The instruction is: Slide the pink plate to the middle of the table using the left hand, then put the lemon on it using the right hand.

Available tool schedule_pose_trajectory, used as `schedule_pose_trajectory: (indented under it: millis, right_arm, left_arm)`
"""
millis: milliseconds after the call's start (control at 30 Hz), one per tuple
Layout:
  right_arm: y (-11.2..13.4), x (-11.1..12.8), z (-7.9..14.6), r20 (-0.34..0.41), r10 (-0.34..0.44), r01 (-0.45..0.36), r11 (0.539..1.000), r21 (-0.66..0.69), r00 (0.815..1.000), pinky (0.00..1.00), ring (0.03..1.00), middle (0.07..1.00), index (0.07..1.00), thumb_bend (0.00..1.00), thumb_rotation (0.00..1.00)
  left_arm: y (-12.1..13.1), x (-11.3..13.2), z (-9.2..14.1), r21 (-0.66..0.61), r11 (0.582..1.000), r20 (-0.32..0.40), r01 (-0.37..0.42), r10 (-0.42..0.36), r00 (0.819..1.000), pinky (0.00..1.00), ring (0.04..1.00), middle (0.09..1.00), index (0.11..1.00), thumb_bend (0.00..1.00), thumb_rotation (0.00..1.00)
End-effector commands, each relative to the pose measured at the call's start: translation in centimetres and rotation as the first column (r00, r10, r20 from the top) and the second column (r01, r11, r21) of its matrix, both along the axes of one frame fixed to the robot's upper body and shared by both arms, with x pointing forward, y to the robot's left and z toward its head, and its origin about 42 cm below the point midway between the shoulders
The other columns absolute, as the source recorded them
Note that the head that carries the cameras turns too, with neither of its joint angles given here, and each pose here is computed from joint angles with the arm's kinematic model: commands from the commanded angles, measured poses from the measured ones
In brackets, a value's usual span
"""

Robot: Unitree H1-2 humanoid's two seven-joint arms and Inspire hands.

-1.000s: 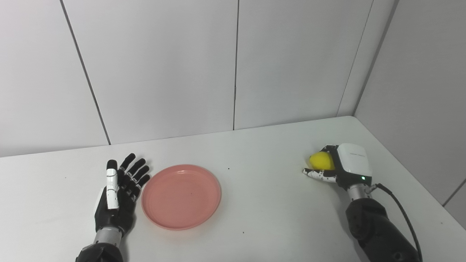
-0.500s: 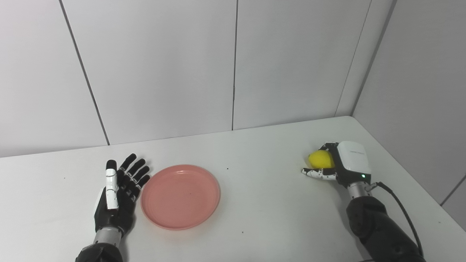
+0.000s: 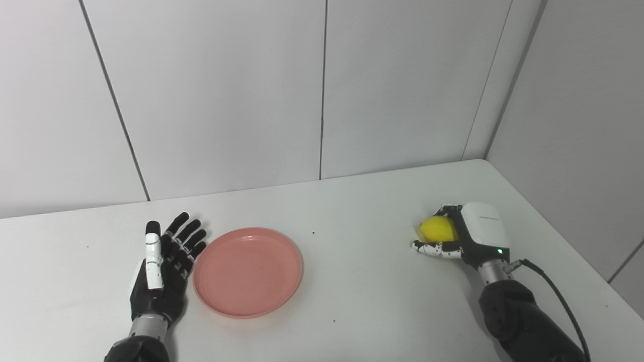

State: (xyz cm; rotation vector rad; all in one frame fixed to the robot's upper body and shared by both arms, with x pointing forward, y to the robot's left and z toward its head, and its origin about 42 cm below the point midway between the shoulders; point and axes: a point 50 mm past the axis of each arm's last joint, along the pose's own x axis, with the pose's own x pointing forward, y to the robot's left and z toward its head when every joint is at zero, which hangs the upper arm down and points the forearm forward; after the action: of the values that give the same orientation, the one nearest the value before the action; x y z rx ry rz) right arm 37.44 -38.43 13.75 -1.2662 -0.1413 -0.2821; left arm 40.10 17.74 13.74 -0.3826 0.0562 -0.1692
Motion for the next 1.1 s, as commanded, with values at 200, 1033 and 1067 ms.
schedule_pose_trajectory:
  millis: [200,1033,1067]
  right_arm:
    - [1.8,1.3,6.2,0.178,0.130,-0.126,0.991,-0.035,0.975,0.12,0.164,0.224,0.249,0.63,0.35]
    - [4.5,2.5,11.9,0.346,0.276,-0.268,0.961,-0.071,0.897,0.12,0.159,0.226,0.277,0.62,0.36]
    - [4.6,2.5,11.9,0.348,0.280,-0.272,0.960,-0.072,0.895,0.12,0.159,0.226,0.279,0.63,0.35]
  left_arm:
    - [-0.8,-0.8,-1.7,-0.008,1.000,-0.103,0.012,-0.013,0.995,0.87,0.833,0.832,0.829,0.66,0.92]
    - [-3.6,-1.5,-1.3,0.030,1.000,-0.100,0.008,-0.004,0.995,0.81,0.795,0.785,0.792,0.68,0.92]
    - [-3.7,-1.5,-1.3,0.032,0.999,-0.099,0.007,-0.004,0.995,0.81,0.797,0.787,0.796,0.68,0.93]
